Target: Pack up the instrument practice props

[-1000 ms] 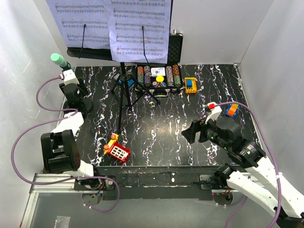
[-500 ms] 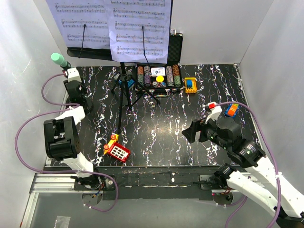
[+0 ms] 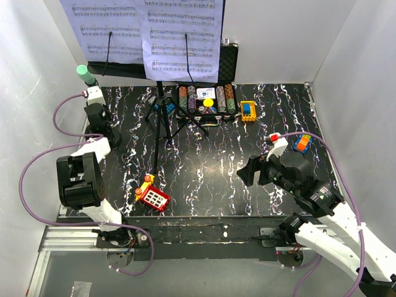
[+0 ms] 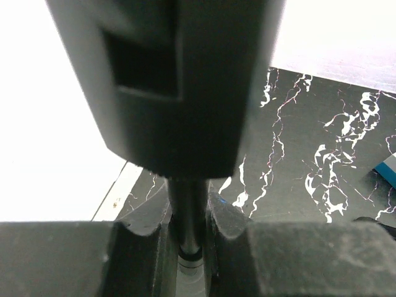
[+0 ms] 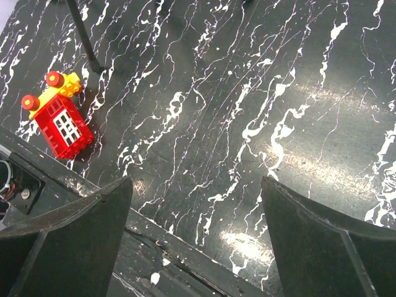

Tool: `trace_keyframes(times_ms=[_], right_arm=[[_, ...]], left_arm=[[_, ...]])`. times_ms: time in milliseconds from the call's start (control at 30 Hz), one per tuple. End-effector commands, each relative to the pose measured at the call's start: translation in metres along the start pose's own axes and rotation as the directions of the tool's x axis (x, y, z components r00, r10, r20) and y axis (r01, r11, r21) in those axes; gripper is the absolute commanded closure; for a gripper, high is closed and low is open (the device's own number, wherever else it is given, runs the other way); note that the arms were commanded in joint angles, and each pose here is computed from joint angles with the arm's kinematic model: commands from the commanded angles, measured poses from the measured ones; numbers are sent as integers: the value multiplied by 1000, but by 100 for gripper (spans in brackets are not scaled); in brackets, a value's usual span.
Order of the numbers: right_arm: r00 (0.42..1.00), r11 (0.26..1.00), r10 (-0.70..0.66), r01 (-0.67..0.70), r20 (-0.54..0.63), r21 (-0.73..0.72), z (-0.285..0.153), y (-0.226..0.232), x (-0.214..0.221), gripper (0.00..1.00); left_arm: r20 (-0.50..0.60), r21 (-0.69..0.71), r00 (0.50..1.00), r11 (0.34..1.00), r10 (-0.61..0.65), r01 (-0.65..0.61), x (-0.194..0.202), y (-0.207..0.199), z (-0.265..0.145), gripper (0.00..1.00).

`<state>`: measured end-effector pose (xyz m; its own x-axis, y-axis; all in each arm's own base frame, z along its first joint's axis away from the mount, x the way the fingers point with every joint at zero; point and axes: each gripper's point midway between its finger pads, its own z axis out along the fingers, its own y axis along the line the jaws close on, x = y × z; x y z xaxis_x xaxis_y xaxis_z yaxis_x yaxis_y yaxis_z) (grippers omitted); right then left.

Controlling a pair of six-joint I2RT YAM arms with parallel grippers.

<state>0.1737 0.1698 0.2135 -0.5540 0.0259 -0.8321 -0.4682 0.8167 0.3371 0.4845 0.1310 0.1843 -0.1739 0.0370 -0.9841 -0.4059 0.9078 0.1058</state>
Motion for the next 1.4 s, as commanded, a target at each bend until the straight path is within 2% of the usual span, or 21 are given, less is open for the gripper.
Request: trace_keyframes(times_ms=[0,200,367,533,767,1000,1133,1200,1300,1367], right_arm=[[999,1000,8,-8,33,-2,-6,1,-7,8],[999,1000,8,-8,38,-14,-8,3,-9,8],[999,999,6,-5,35,-40,-8,9,-11,8],[1000,998,10,-8,29,-66,-6,15,-13,9],[999,996,9,-6,36,-84,-10,20,-19,9],[1000,996,12,-9,28,-92,-9,24,-24,9],[1000,997,14,-12,22,-80,-12,23,-25,9],[1000,997,16,-14,25,-78,-14,22,-24,9],[999,997,31,-28,29,-79,-16,22,-23,9],[999,995,36,-34,22,-91,-15,24,-22,9]], left_arm=[[99,-13,995,1000,-12,13,-41,9,-13,100],[127,-28,991,999,-41,45,-50,15,-26,100],[180,-12,978,994,-108,112,-70,21,-60,100],[213,-6,942,963,-261,268,-73,37,-121,100],[223,53,904,930,-365,363,-77,50,-203,100],[164,325,898,882,-408,341,-100,17,-269,100],[114,551,903,783,-414,289,-126,-15,-316,100],[78,621,907,732,-414,281,-131,-24,-342,100],[57,666,904,691,-425,282,-133,-27,-368,100],[13,714,901,634,-434,295,-133,-36,-380,100]])
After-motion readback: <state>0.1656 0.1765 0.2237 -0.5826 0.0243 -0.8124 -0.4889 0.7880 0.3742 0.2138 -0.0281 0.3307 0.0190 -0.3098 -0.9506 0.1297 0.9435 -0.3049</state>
